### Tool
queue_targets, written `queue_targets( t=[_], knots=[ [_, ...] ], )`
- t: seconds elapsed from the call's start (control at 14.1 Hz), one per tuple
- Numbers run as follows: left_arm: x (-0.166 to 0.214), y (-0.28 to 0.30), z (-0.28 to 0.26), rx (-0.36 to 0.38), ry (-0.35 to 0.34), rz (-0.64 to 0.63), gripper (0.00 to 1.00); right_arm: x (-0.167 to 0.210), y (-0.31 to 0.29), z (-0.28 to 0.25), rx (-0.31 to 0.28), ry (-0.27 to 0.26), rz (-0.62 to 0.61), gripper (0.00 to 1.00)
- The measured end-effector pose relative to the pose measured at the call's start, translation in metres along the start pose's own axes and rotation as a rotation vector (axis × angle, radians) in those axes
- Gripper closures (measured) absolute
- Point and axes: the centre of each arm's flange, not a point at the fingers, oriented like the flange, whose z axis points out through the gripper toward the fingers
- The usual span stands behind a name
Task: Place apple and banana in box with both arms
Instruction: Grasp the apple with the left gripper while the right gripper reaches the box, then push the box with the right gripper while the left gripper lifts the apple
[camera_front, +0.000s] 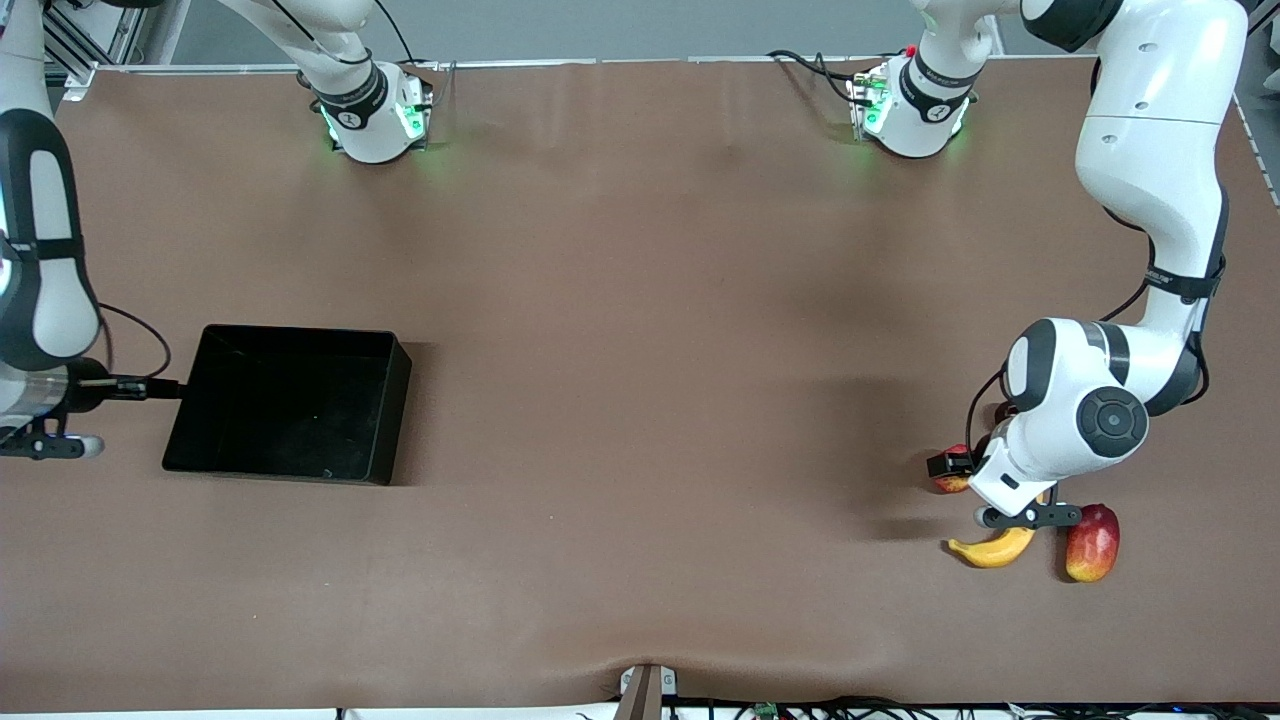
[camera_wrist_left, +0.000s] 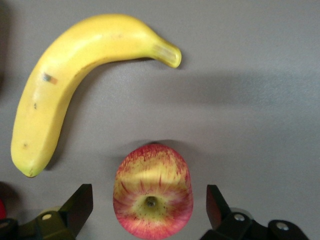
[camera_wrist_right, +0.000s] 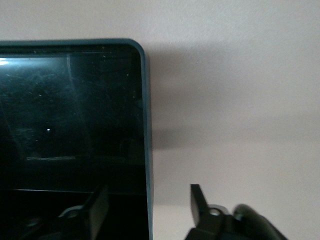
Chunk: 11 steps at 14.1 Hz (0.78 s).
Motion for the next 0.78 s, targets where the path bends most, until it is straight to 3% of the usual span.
queue_targets(
  t=[0.14,0.28,0.35,0.57,0.78],
  knots=[
    [-0.002,-0.001,0.004,0.0,-0.008,0.0,0.0,-0.002,0.0,0.011,0.003,-0.009,-0.01,0.52],
    [-0.002,-0.001,0.008,0.0,-0.013,-0.001,0.19,-0.005,0.006,0.023,0.012,-0.02,-0.017,0.56],
    [-0.002,-0.001,0.009,0.0,-0.012,0.0,0.29,-0.006,0.01,0.032,0.021,-0.023,-0.022,0.63],
    [-0.001,0.007,0.007,-0.002,-0.003,0.0,0.32,-0.009,0.011,0.05,0.047,-0.02,-0.021,0.95],
    [0.001,0.017,-0.001,-0.002,0.009,0.005,0.32,-0.009,0.011,0.05,0.058,-0.02,-0.015,0.94]
  ],
)
